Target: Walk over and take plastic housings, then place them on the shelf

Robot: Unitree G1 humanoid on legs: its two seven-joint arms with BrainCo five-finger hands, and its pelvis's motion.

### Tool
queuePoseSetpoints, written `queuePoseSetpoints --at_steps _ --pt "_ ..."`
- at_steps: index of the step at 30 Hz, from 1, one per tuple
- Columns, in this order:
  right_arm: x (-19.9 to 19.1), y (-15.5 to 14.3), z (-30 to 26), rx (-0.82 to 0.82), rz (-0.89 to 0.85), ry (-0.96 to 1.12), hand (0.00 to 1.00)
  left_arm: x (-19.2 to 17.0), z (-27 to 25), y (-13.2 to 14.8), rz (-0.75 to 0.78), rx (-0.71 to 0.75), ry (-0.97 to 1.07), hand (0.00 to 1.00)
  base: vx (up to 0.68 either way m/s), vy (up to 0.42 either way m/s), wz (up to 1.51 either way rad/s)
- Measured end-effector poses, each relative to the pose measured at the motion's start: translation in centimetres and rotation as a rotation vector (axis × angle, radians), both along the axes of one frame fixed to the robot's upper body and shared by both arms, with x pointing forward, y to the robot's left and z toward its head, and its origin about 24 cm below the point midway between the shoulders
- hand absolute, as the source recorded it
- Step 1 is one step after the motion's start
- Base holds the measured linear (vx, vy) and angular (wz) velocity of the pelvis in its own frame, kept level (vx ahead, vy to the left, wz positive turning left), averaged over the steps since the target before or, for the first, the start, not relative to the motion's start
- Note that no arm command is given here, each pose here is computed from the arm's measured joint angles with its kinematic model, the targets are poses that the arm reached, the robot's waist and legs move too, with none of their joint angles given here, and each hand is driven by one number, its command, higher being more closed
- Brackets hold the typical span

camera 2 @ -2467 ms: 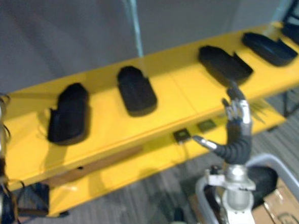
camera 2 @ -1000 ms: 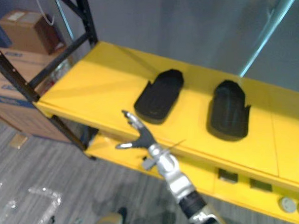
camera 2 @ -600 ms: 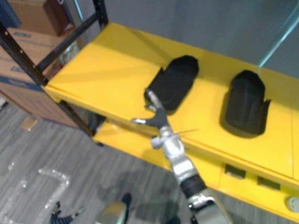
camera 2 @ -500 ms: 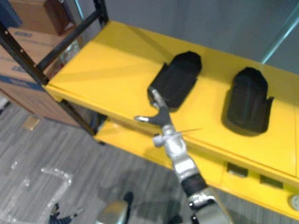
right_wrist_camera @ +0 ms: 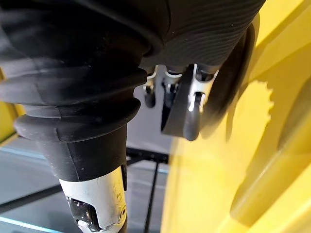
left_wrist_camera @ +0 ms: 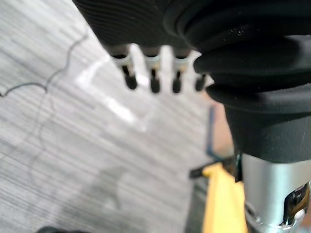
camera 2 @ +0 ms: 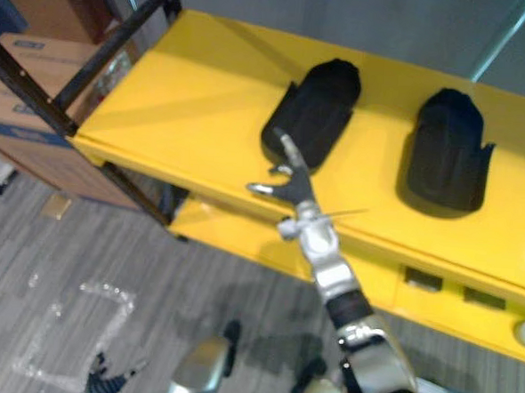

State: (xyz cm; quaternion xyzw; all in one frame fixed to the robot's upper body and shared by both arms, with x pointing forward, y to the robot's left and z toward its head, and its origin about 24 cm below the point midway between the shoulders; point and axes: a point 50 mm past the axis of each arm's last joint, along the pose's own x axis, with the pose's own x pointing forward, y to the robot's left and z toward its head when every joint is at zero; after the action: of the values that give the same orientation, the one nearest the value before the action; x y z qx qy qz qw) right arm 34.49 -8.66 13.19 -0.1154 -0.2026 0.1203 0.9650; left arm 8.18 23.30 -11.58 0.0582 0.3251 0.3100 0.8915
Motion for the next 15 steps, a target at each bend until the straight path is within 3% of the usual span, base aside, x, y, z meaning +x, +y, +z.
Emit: queuePoseSetpoints --at_steps 7,15 --pt "-0.3 0.1 1.0 -0.011 0.026 -0.047 0.00 0.0 0.0 0.0 0.000 0.001 -0.003 0.00 0.00 0.001 -0.01" --pt "-3.5 0.6 5.1 -0.009 0.102 -0.296 0.00 0.2 0.1 0.0 0.001 0.002 -0.008 0.00 -0.01 0.011 -0.09"
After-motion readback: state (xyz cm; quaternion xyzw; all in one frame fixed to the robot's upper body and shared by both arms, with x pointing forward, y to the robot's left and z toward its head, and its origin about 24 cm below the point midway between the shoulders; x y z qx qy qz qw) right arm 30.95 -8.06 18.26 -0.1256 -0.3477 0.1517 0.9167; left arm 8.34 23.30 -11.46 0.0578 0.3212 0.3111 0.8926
